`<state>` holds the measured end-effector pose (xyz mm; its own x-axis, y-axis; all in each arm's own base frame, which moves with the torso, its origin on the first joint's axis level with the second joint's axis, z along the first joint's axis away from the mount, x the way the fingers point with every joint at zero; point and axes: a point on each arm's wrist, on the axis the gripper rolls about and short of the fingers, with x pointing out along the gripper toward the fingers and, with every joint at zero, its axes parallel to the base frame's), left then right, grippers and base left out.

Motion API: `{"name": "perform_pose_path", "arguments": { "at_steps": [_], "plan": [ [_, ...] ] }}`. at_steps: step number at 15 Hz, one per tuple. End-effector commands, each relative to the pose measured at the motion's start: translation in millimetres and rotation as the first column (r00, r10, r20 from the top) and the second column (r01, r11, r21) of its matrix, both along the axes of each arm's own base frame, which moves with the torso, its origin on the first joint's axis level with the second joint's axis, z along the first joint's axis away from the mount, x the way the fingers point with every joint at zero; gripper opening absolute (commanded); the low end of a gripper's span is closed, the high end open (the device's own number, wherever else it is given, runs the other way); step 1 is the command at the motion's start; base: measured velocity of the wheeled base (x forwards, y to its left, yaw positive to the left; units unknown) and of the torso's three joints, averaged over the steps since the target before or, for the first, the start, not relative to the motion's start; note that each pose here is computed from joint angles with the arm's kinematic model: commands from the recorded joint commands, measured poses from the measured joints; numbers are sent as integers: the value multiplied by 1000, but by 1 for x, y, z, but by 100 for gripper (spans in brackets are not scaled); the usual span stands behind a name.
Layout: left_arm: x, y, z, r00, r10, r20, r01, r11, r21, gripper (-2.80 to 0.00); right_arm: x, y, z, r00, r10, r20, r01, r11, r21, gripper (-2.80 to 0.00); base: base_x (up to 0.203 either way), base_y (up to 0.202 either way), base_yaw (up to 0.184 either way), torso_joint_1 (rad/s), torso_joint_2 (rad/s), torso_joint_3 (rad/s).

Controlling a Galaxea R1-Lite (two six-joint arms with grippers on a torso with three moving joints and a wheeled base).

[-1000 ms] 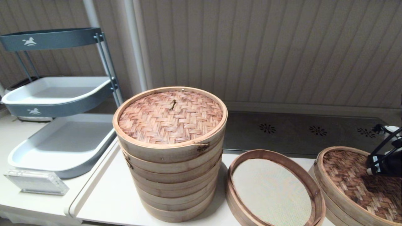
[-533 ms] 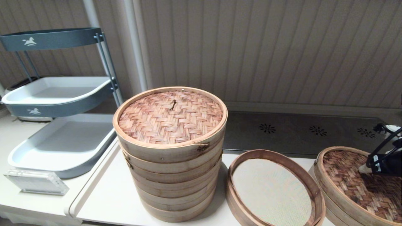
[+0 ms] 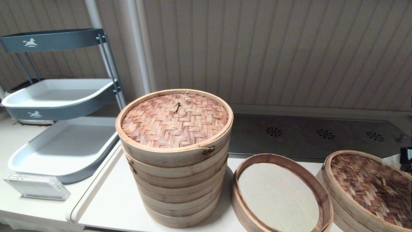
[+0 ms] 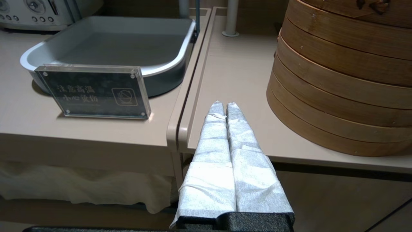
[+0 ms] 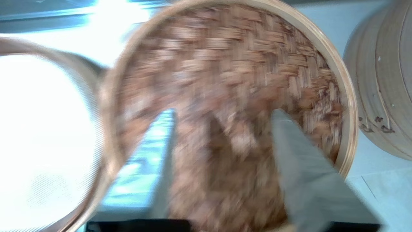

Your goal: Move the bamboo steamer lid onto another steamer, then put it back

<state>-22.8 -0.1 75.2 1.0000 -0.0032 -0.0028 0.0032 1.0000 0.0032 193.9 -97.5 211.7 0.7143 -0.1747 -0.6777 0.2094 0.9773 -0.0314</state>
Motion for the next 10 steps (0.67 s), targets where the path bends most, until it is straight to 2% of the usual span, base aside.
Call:
{"name": "perform_pose_path", "arguments": {
  "at_steps": [1, 4, 6, 8, 10],
  "plan": [
    [0, 0, -1, 1000, 0, -5, 0, 1000, 1, -280, -37, 20, 25, 990, 41, 132, -37, 999, -34, -280, 0, 0, 0, 0, 0, 0],
    [0, 0, -1, 1000, 0, -3, 0, 1000, 1, -280, -81, 47, 32, 958, 178, 224, -196, 979, 59, -280, 0, 0, 0, 0, 0, 0],
    [0, 0, -1, 1000, 0, -3, 0, 1000, 1, -280, -111, 66, 32, 939, 246, 242, -284, 950, 134, -280, 0, 0, 0, 0, 0, 0],
    [0, 0, -1, 1000, 0, -3, 0, 1000, 1, -280, -140, 83, 31, 912, 295, 284, -345, 928, 142, -280, 0, 0, 0, 0, 0, 0],
    [0, 0, -1, 1000, 0, -5, 0, 1000, 1, -280, -161, 97, 22, 884, 360, 299, -423, 888, 179, -280, 0, 0, 0, 0, 0, 0]
  ]
}}
